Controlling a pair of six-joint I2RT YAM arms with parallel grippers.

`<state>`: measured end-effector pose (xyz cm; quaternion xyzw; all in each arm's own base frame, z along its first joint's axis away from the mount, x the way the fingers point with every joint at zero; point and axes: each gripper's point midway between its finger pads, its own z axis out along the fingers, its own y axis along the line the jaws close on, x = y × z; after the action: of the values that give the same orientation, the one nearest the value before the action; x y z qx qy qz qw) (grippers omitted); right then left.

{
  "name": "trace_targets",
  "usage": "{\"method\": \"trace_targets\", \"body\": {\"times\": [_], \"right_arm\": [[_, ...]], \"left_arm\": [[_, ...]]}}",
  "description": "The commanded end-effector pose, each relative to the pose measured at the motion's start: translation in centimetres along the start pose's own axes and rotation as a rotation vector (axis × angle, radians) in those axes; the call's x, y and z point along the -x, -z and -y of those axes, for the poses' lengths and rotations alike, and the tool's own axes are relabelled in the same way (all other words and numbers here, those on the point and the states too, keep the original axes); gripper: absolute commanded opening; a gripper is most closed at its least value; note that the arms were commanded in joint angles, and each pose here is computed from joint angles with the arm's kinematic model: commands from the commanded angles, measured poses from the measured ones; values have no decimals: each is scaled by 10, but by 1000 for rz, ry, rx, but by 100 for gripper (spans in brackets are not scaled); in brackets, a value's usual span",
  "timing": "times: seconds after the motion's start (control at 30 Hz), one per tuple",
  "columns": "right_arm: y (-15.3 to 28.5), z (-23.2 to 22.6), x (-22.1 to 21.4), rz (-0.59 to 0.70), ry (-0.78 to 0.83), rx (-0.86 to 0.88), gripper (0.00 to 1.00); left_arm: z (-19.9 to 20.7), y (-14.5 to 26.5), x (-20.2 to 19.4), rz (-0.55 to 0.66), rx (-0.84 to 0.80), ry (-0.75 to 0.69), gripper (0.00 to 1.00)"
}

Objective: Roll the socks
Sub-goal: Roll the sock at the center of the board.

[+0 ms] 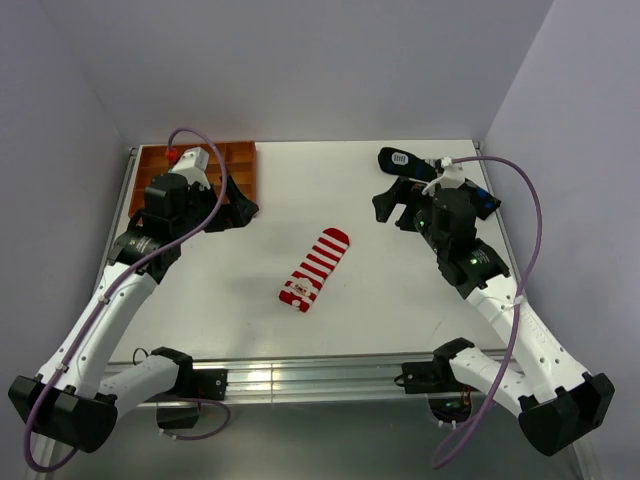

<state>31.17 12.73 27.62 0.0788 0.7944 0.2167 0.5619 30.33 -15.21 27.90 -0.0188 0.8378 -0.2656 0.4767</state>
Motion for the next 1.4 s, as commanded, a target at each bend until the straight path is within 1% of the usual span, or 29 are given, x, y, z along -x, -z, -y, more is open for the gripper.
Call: {"method": "trace_targets", "body": {"times": [0.0,0.2,0.27,0.3,0.33,0.4,0.43,0.47,0.5,0.53,0.57,0.63,0.7,0.77,0.83,0.87,0.93,1.0,1.1,1.2,1.27,1.37], "right_arm": [[0,0,6,30,21,5,100],[-6,-3,-13,-7,49,43,99],[-10,-7,-18,-7,45,62,97],[-13,-12,-28,-27,49,76,96],[-16,-18,-31,-31,48,96,91],[-27,-27,-52,-80,71,112,84],[-27,-44,-61,-94,87,158,82],[-33,-49,-75,-123,99,171,79],[-35,-54,-90,-154,111,187,78],[-37,-65,-95,-151,113,226,77],[-40,-74,-116,-197,134,247,72],[-43,-83,-134,-224,161,261,70],[-42,-93,-167,-284,205,287,70],[-39,-99,-195,-331,221,314,67],[-38,-105,-209,-349,226,335,62],[-35,-108,-223,-377,241,343,61],[-34,-113,-233,-386,254,351,55],[-29,-119,-245,-393,282,358,54],[-22,-126,-260,-401,315,371,50],[-21,-126,-267,-379,334,360,50],[-18,-126,-274,-388,339,367,47],[-18,-124,-281,-397,356,372,47]], "left_arm": [[10,5,9,25,-40,9,96],[15,1,0,-16,-65,51,95],[18,-1,-7,-45,-90,71,95],[19,-3,-12,-62,-93,101,94],[19,-6,-16,-78,-95,118,94],[18,-11,-30,-125,-96,180,94],[16,-15,-39,-158,-95,201,93],[19,-16,-47,-189,-118,220,93],[16,-19,-59,-225,-112,251,92],[13,-23,-67,-251,-102,269,92],[11,-24,-80,-292,-100,302,91],[7,-27,-92,-327,-92,324,91],[1,-27,-106,-361,-67,352,91],[-3,-26,-112,-378,-45,361,91],[-9,-25,-120,-397,-12,378,91],[-11,-25,-122,-403,-3,384,91],[-16,-25,-131,-423,22,411,90],[-21,-25,-142,-445,48,439,90],[-30,-24,-154,-468,93,461,88],[-35,-23,-160,-474,122,471,88],[-37,-23,-162,-480,131,474,88],[-38,-23,-164,-481,141,478,88]]}}
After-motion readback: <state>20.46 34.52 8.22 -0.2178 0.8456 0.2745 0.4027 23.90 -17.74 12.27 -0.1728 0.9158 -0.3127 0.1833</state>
